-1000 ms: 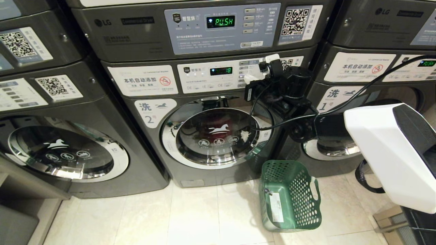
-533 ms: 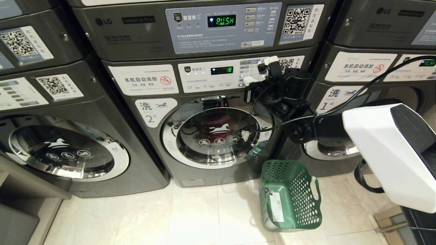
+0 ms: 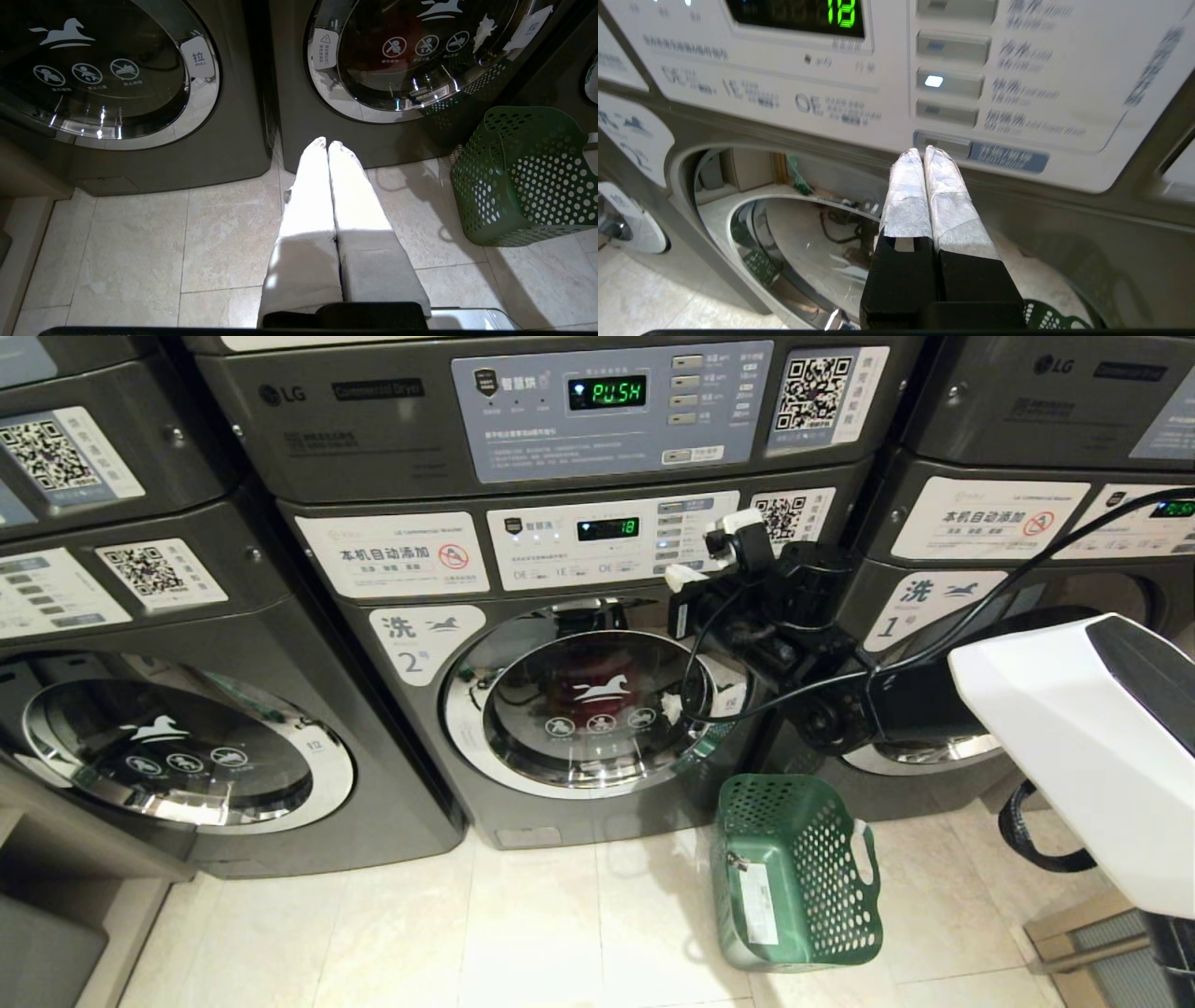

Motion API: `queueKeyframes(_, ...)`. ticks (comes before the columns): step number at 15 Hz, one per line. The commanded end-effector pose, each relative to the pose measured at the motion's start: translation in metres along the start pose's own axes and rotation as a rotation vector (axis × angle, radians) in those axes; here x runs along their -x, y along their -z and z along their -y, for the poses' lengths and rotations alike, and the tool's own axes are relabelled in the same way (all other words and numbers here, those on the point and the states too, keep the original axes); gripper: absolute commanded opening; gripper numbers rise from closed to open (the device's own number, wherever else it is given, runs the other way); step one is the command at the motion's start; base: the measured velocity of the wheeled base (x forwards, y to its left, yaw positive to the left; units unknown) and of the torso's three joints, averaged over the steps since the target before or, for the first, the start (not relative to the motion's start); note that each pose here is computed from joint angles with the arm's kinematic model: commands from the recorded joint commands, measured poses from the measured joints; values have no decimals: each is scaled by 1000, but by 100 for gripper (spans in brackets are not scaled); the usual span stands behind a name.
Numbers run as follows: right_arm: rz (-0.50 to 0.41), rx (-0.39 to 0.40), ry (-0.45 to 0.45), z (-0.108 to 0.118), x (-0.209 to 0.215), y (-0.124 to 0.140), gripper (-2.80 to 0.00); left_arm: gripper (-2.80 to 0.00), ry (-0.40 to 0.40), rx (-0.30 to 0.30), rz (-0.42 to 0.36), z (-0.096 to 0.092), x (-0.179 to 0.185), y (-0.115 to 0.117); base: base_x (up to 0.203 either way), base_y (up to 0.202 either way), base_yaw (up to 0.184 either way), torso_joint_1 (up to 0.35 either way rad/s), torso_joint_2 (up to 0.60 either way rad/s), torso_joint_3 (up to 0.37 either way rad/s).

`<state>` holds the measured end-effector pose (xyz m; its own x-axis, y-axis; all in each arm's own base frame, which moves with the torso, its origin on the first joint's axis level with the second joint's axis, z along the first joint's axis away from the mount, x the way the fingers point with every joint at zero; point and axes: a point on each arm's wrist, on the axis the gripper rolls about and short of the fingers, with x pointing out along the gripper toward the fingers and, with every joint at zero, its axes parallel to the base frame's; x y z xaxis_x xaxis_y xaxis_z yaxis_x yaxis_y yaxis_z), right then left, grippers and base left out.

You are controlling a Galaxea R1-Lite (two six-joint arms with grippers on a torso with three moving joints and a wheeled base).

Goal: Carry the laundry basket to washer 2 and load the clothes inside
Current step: Press the washing machine switch

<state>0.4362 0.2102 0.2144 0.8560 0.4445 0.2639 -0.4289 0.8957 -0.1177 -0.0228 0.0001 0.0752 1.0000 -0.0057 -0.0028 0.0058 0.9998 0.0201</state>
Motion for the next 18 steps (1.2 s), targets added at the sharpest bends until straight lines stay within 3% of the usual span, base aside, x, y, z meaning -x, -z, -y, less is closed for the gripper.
queueKeyframes(1,-19,2,10,0,3,6,-280,-280,0,0,-2,0,0,0,0,0,0,0,0,0)
queueKeyframes(12,-20,5,29,5,0,12,-280,-280,0,2,-2,0,0,0,0,0,0,0,0,0)
queueKeyframes(16,32,8,38,7,-12,8,-280,-280,0,2,-2,0,0,0,0,0,0,0,0,0)
queueKeyframes(18,20,36,43,9,-14,14,-280,-280,0,2,-2,0,0,0,0,0,0,0,0,0)
